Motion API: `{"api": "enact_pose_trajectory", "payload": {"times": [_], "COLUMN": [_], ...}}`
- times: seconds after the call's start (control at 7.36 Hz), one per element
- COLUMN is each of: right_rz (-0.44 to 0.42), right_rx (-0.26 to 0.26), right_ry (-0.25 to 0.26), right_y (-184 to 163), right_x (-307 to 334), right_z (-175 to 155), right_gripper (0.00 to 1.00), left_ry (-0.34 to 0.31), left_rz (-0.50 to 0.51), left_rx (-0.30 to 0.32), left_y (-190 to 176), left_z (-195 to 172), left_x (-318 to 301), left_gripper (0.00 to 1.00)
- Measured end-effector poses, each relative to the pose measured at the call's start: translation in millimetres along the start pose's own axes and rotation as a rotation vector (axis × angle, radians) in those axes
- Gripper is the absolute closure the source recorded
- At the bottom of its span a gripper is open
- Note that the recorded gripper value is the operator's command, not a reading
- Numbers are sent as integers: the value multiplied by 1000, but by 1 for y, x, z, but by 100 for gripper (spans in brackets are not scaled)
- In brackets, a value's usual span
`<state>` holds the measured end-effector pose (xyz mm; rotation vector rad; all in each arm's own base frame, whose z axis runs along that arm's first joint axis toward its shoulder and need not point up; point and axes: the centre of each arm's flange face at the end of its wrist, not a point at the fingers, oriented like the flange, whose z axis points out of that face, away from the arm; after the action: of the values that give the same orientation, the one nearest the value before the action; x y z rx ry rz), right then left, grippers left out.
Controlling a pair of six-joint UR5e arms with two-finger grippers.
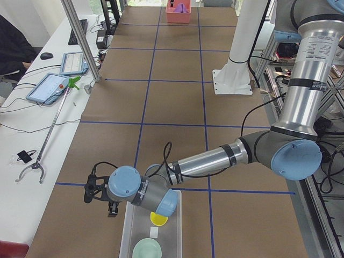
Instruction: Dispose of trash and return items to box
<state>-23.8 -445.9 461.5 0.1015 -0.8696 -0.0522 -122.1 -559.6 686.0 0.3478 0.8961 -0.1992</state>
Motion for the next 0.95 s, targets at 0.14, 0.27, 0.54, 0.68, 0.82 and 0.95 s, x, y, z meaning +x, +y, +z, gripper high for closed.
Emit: {"api": "enact_pose_trajectory", "payload": {"times": [0.14, 0.27, 0.54, 0.68, 0.82, 0.95], "right_rz": [9, 20, 67, 103, 120, 112], "right_rx": [0, -2, -12, -17, -24, -32], "right_ry": [5, 8, 20, 27, 34, 39], "right_y": [1, 2, 3, 2, 2, 3], "right_x": [4, 8, 33, 58, 88, 119], "right_z": [0, 0, 6, 10, 14, 18], "right_gripper": [0, 0, 0, 0, 0, 0], "left_ry": [-19, -40, -94, -106, -105, -103], "left_rz": [17, 39, 153, 215, 265, 292], "left_rx": [-19, -36, -87, -128, -160, -178], "left_y": [3, 10, 34, 52, 74, 91], "left_z": [-7, -19, -45, -51, -52, -51], "left_x": [34, 61, 88, 83, 70, 60], "left_gripper": [1, 1, 1, 1, 1, 1]}}
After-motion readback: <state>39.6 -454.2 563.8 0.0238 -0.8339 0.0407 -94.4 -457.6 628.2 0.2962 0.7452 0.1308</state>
